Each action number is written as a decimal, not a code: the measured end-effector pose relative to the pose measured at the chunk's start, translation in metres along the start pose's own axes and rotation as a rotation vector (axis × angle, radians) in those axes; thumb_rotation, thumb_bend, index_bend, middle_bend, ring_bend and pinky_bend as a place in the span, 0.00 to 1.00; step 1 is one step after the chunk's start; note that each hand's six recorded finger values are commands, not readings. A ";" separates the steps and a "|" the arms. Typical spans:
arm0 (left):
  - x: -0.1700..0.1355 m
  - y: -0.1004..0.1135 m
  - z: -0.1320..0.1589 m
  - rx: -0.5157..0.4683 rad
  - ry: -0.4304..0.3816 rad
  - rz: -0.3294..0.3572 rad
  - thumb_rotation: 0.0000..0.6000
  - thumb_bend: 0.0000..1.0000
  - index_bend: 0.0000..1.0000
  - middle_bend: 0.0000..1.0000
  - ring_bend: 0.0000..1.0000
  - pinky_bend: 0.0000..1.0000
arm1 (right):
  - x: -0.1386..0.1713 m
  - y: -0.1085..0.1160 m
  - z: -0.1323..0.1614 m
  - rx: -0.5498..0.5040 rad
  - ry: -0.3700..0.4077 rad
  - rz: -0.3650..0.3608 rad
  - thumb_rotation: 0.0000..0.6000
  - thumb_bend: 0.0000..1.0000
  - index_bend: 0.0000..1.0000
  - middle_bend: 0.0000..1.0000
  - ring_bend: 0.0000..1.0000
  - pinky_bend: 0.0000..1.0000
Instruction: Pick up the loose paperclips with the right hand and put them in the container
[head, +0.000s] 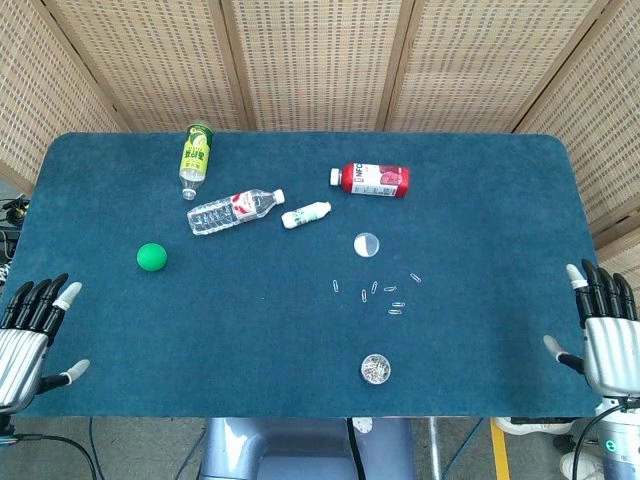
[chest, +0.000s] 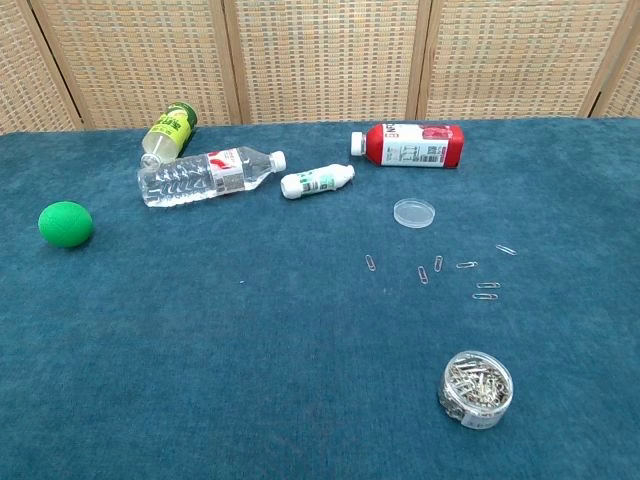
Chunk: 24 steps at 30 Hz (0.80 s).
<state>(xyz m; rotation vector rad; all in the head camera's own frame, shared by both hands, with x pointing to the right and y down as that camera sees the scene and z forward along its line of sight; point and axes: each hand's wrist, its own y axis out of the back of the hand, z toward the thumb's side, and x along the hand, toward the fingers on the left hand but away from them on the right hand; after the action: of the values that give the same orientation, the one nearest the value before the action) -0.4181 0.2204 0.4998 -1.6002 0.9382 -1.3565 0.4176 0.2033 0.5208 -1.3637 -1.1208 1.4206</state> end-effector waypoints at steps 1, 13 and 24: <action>0.000 0.000 0.000 0.000 0.002 0.001 1.00 0.00 0.00 0.00 0.00 0.00 | 0.000 0.000 0.000 -0.002 0.000 0.001 1.00 0.00 0.01 0.00 0.00 0.00; 0.002 -0.003 -0.003 0.000 0.011 -0.015 1.00 0.00 0.00 0.00 0.00 0.00 | -0.011 -0.015 0.018 -0.054 0.065 0.066 1.00 0.00 0.13 0.00 0.00 0.00; 0.009 -0.012 -0.006 0.011 0.036 -0.042 1.00 0.00 0.00 0.00 0.00 0.00 | -0.061 -0.067 0.104 -0.137 0.299 0.334 1.00 0.29 0.39 0.00 0.00 0.00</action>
<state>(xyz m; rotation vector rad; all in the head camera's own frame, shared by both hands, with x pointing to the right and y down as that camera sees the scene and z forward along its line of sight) -0.4224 0.2162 0.5147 -1.6000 0.9219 -1.4214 0.3157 0.1557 0.6009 -1.8594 -0.8338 1.3257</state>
